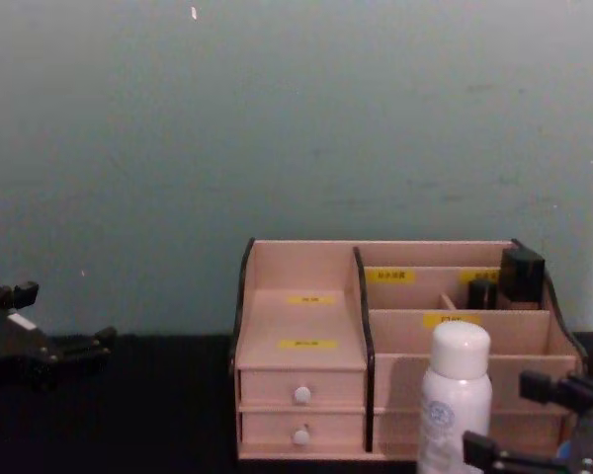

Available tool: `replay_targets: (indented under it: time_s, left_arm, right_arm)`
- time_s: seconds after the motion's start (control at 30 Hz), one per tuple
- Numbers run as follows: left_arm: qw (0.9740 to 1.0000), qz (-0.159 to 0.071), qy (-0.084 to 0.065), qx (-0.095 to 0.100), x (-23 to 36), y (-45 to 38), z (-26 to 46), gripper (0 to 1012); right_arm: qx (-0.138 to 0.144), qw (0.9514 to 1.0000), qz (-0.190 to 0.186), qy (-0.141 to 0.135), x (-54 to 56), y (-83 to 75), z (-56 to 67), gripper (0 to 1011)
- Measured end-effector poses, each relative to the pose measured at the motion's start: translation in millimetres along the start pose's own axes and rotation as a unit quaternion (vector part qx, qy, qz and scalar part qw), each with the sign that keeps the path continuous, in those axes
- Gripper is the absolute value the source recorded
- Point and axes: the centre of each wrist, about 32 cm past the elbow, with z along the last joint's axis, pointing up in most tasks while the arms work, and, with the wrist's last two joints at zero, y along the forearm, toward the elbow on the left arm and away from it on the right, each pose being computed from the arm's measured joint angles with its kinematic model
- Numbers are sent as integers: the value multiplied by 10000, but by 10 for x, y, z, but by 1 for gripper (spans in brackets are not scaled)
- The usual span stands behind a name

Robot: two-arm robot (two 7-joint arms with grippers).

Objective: Pick up the facial cleanser and watermelon frost from the table and place them into the tiered storage box.

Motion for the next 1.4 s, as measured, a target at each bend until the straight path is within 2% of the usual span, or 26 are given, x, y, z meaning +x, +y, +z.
replay_targets:
  time_s: [0.4,0.97,1.4]
  left_arm:
    - [10000,0,0,0,0,0,0,1001]
    - [10000,1,0,-1,0,0,0,1001]
    - [10000,0,0,0,0,0,0,1001]
  right_arm:
    - [32,9996,90,267,60,228,-107,1000]
    - [73,9993,184,324,111,473,-109,1000]
    - [44,9992,194,336,109,492,-112,1000]
